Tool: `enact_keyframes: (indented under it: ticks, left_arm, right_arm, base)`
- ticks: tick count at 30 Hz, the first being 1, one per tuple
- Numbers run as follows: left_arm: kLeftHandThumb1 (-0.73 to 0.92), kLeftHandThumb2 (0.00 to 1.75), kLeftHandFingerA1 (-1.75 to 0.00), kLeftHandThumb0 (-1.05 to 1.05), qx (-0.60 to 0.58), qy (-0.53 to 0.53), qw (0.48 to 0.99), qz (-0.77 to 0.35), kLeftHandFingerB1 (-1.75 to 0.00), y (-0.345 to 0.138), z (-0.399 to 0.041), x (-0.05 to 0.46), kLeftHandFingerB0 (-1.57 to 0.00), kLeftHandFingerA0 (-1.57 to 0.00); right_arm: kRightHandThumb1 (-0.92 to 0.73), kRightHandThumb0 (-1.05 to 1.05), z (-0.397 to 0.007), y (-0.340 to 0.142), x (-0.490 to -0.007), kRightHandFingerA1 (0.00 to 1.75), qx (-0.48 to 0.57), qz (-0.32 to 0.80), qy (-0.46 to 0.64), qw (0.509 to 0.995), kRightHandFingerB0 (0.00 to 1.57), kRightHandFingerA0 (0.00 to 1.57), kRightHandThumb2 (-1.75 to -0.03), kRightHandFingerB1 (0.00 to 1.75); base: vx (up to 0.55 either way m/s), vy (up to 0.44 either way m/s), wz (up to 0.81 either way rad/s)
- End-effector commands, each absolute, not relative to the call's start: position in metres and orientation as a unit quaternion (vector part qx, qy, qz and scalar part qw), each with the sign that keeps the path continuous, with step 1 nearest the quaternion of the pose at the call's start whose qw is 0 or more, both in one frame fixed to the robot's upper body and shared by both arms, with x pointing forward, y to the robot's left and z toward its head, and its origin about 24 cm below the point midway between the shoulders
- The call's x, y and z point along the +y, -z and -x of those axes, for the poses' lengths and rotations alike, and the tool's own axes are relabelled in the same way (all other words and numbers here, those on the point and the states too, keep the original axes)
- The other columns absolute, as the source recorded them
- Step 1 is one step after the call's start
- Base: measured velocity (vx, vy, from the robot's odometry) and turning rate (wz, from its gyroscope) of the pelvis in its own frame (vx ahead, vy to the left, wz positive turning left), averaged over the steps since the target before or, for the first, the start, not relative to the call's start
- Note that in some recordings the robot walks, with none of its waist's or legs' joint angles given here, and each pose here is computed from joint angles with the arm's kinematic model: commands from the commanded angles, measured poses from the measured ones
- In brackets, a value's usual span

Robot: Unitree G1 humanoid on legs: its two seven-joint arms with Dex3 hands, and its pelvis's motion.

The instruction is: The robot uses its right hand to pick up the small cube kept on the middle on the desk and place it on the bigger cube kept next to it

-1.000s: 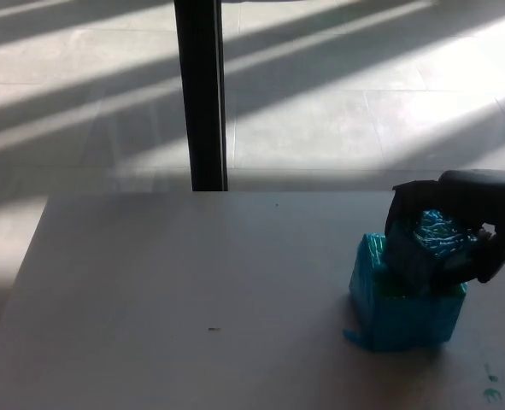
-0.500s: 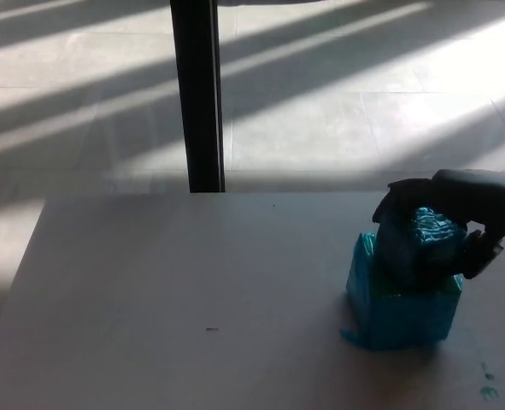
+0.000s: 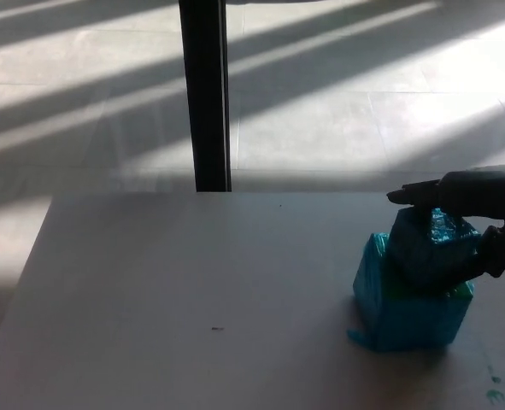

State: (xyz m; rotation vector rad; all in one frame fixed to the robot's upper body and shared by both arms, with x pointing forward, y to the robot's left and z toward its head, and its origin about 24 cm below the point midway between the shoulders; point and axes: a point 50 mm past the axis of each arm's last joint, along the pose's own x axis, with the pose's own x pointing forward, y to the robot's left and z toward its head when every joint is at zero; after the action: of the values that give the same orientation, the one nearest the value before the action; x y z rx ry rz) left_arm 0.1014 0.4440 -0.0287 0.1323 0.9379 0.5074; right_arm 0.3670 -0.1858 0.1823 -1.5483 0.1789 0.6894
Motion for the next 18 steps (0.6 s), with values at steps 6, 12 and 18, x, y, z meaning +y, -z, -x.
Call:
enact_keyframes:
  ticks: [6, 12, 18]
  left_arm:
    - [0.79, 0.63, -0.55, -0.84, 0.442, -0.245, 0.859, -0.076, -0.41, 0.023, -0.100, 0.449, -0.39, -0.45]
    - [0.80, 0.64, -0.53, -0.84, 0.451, -0.240, 0.855, -0.085, -0.40, 0.026, -0.096, 0.448, -0.39, -0.42]
    - [0.78, 0.64, -0.51, -0.84, 0.455, -0.234, 0.854, -0.091, -0.39, 0.025, -0.095, 0.449, -0.40, -0.38]
  right_arm:
    - [-0.54, -0.94, -0.365, -0.199, -0.188, 0.00, 0.092, 0.687, -0.294, 0.658, 0.00, 0.00, -0.57, 0.00]
    - [-0.56, -0.93, -0.362, -0.215, -0.195, 0.00, 0.050, 0.680, -0.256, 0.685, 0.00, 0.00, -0.58, 0.00]
    - [-0.55, -0.91, -0.359, -0.222, -0.206, 0.00, 0.025, 0.672, -0.227, 0.704, 0.00, 0.00, -0.57, 0.00]
  base:
    - [0.00, 0.000, 0.00]
    - [0.00, 0.000, 0.00]
    - [0.00, 0.000, 0.00]
